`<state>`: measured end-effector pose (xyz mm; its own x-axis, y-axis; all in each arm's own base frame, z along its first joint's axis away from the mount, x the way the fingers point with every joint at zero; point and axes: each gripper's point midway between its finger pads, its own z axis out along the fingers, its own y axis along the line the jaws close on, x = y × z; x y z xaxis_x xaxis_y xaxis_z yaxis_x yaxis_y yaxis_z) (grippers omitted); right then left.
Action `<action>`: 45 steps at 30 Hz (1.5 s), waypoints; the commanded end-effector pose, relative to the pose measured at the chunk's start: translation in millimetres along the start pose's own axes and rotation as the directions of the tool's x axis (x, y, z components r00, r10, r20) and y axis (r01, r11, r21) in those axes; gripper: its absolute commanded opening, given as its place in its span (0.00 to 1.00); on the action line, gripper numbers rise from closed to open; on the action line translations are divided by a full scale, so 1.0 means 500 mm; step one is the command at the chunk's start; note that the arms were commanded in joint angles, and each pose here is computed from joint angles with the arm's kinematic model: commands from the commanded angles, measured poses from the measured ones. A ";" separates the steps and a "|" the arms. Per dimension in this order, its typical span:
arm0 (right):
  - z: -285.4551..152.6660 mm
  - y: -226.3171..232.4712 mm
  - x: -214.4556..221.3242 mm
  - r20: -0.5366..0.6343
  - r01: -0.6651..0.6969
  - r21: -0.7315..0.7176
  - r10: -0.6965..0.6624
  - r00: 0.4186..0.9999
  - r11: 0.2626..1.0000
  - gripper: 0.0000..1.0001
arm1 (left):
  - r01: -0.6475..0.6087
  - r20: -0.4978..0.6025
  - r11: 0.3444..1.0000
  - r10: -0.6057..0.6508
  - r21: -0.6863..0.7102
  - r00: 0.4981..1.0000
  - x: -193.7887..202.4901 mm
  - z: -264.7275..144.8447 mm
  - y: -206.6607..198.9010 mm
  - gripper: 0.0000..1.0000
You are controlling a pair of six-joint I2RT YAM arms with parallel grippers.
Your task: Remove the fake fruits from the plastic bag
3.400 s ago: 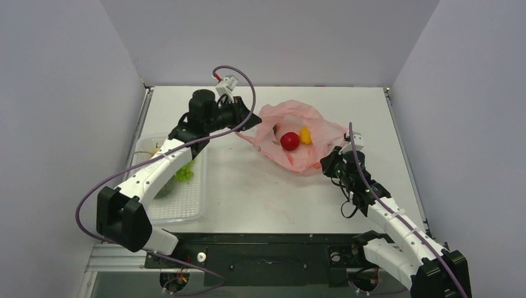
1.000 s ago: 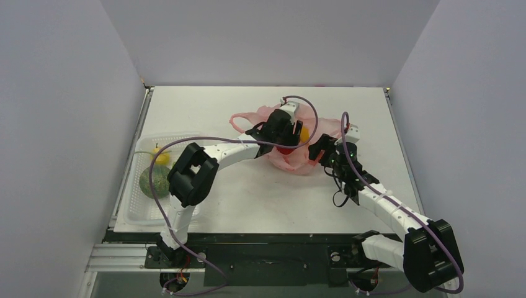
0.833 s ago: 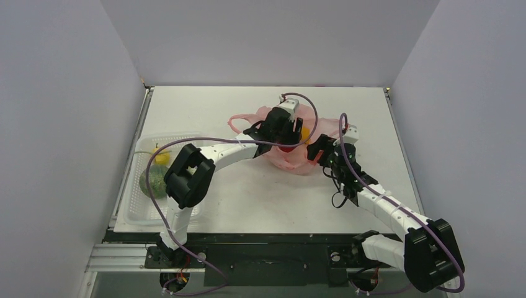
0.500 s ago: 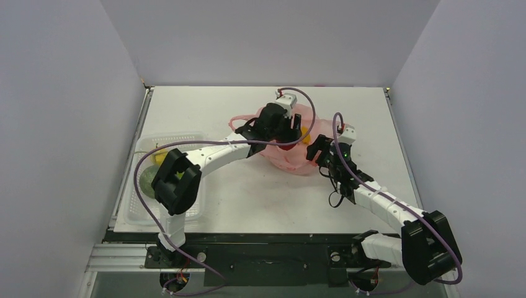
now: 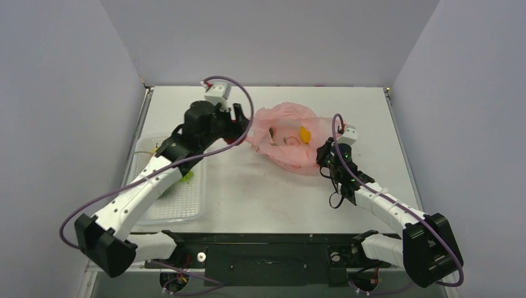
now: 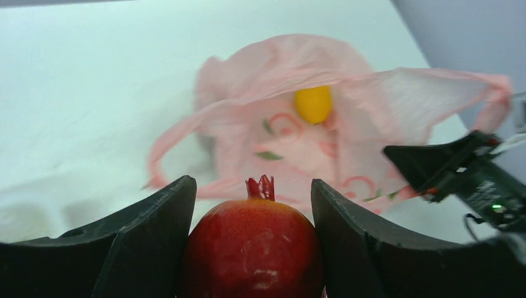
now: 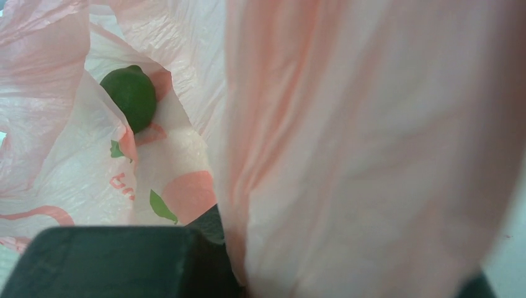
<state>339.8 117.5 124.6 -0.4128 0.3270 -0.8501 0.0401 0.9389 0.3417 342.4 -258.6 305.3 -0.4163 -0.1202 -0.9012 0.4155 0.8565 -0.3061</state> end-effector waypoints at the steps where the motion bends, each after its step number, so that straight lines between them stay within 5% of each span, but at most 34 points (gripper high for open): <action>1: -0.002 0.025 -0.038 0.068 -0.008 -0.048 0.012 0.998 0.999 0.05 | 0.029 -0.058 0.977 -0.042 -0.209 0.997 0.057 -0.116 0.161 0.00; 9: -0.008 0.025 -0.012 0.023 0.028 -0.060 -0.027 0.999 0.998 0.00 | 0.056 -0.073 0.854 -0.110 -0.518 0.991 0.173 -0.212 0.343 0.00; 17: -0.015 0.004 -0.012 -0.010 0.078 -0.014 -0.079 0.997 0.997 0.00 | 0.151 -0.086 0.761 -0.262 -0.631 0.961 0.280 -0.238 0.381 0.00; 23: -0.010 0.020 0.001 -0.064 0.144 -0.062 -0.148 0.987 0.988 0.00 | 0.083 -0.119 0.705 -0.233 -0.704 0.965 0.340 -0.259 0.427 0.24; 26: -0.010 0.039 -0.011 -0.037 0.127 -0.102 -0.132 0.991 0.987 0.00 | 0.081 -0.102 0.658 -0.236 -0.749 0.966 0.369 -0.263 0.455 0.46; 33: -0.011 0.067 -0.012 -0.039 0.086 -0.153 -0.093 0.995 0.984 0.00 | 0.105 -0.064 0.621 -0.244 -0.777 0.968 0.364 -0.273 0.465 0.71; 45: 0.003 0.091 0.028 -0.137 0.045 -0.217 -0.076 0.988 0.975 0.00 | 0.243 0.017 0.702 -0.312 -0.669 0.950 0.327 -0.253 0.411 0.69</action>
<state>329.1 151.9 105.2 -0.5659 0.2079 -0.7978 -0.1284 0.9337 0.3343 242.0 -23.4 99.2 -0.6006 -0.3166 -0.7342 -0.3858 0.9191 -0.0808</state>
